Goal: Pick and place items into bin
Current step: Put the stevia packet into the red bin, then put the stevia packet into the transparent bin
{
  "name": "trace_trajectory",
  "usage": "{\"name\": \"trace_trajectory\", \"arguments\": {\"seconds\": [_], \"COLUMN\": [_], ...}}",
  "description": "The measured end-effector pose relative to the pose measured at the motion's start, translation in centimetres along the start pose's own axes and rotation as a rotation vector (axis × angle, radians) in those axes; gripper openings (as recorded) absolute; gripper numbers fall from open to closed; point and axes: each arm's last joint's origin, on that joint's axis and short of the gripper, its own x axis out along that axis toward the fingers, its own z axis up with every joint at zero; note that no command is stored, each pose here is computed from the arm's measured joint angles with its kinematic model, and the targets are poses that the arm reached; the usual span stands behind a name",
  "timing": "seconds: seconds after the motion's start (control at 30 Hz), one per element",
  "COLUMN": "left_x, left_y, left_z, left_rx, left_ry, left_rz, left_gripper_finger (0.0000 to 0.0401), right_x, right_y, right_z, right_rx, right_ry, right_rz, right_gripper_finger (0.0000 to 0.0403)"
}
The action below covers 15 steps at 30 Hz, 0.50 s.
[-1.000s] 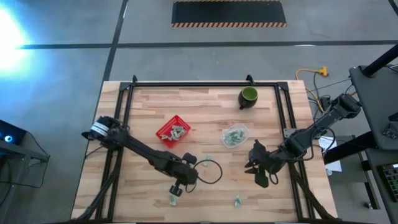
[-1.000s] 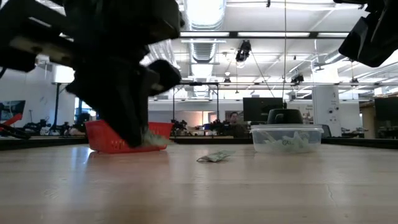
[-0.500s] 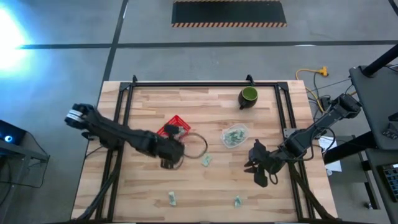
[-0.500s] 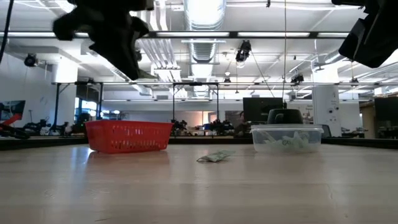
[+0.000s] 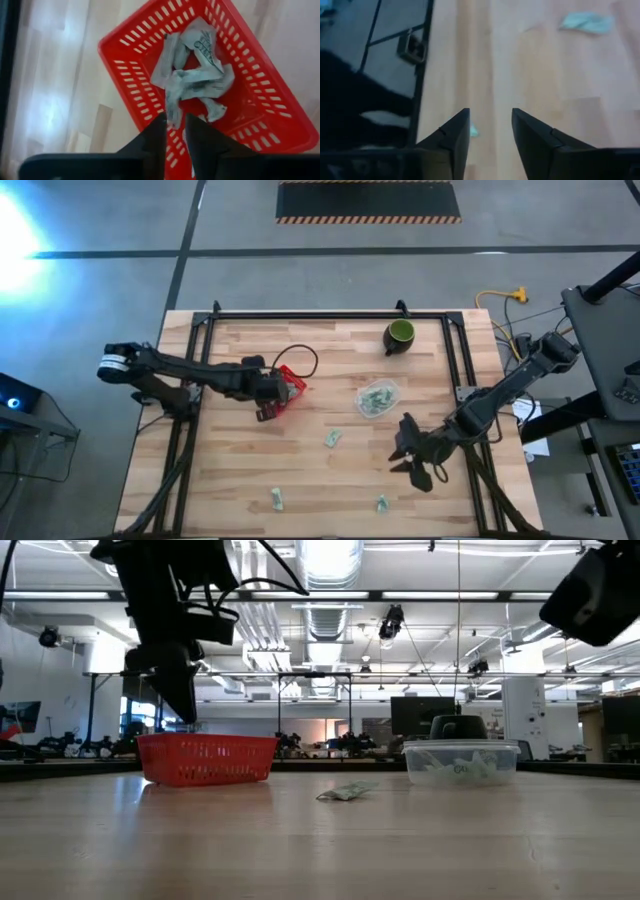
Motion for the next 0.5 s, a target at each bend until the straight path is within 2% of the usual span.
{"name": "trace_trajectory", "arguments": {"seconds": [0.3,0.37,0.5], "left_x": [-0.1,-0.4,-1.9], "left_y": [0.3,0.3,0.6], "left_z": [0.3,0.5,1.3], "left_rx": [-0.008,-0.013,-0.035], "left_ry": [-0.006,-0.015,-0.07], "left_rz": [-0.007,-0.022,-0.058], "left_gripper_finger": [0.0129,0.0138,0.0144], "right_x": [4.5,5.5,7.4], "right_y": [1.7,2.2,3.4], "right_z": [-1.8,-2.3,-2.8], "right_rx": [-0.035,-0.054,-0.139], "right_ry": [0.15,0.19,0.248], "right_rz": [0.165,0.203,0.208], "right_gripper_finger": [0.0195,0.0204,0.0214]}}
